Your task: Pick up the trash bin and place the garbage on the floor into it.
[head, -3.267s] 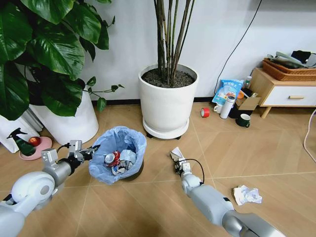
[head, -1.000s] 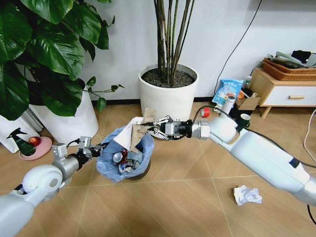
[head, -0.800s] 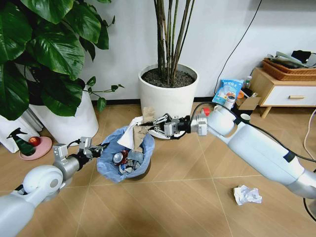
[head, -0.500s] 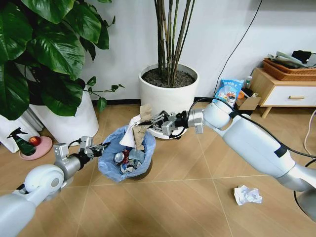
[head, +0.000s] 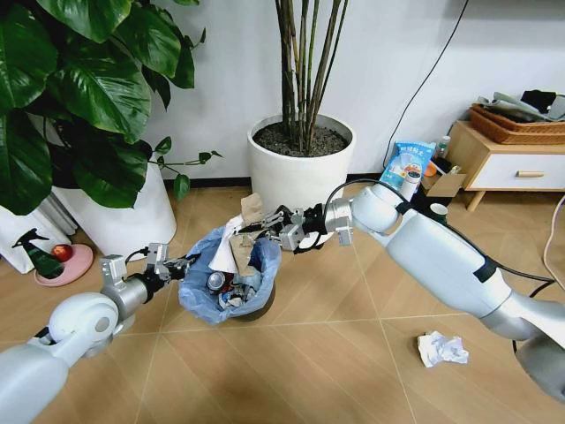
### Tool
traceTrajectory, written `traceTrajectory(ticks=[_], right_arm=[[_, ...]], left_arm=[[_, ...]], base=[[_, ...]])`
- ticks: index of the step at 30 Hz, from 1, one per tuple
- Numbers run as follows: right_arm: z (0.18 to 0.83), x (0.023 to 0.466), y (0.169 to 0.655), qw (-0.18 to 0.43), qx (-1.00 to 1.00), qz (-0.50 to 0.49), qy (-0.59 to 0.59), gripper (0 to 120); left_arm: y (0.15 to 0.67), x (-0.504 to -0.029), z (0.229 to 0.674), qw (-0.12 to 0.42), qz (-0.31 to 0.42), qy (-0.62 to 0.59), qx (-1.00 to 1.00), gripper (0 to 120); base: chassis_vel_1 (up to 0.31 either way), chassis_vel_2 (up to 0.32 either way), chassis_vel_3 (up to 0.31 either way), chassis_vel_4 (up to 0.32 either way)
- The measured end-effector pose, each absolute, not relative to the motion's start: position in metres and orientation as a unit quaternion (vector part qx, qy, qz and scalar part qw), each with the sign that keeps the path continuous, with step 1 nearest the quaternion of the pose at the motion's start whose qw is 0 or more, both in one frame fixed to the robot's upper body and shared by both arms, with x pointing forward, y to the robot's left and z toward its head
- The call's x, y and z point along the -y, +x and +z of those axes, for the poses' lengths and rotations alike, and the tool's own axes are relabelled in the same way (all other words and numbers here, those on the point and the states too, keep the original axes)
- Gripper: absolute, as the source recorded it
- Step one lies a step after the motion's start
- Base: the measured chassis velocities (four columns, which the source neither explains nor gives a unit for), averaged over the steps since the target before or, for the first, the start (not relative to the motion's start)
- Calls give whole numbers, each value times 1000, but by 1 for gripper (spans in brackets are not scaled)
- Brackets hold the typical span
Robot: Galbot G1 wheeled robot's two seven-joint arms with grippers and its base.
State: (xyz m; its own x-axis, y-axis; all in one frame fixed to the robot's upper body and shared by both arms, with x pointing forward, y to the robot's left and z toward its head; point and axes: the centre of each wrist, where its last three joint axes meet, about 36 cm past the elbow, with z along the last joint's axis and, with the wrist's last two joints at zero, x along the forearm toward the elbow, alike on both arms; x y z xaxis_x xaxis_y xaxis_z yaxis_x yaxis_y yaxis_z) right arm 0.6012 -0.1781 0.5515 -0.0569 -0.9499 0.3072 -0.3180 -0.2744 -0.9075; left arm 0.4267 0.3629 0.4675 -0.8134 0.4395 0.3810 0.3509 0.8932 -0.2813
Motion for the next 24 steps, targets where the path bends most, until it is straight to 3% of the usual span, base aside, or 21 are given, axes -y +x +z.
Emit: traceTrajectory(ticks=[19,24], right_arm=[[568,180,588,325,-510,-488,-629,92],[568,186,582,324,-521,-477,-629,100]], left_arm=[[429,-376,471,218,99,-191,952,0],[428,-377,472,217,100,-190,952,0]], base=[[0,0,0,0],[0,0,0,0]])
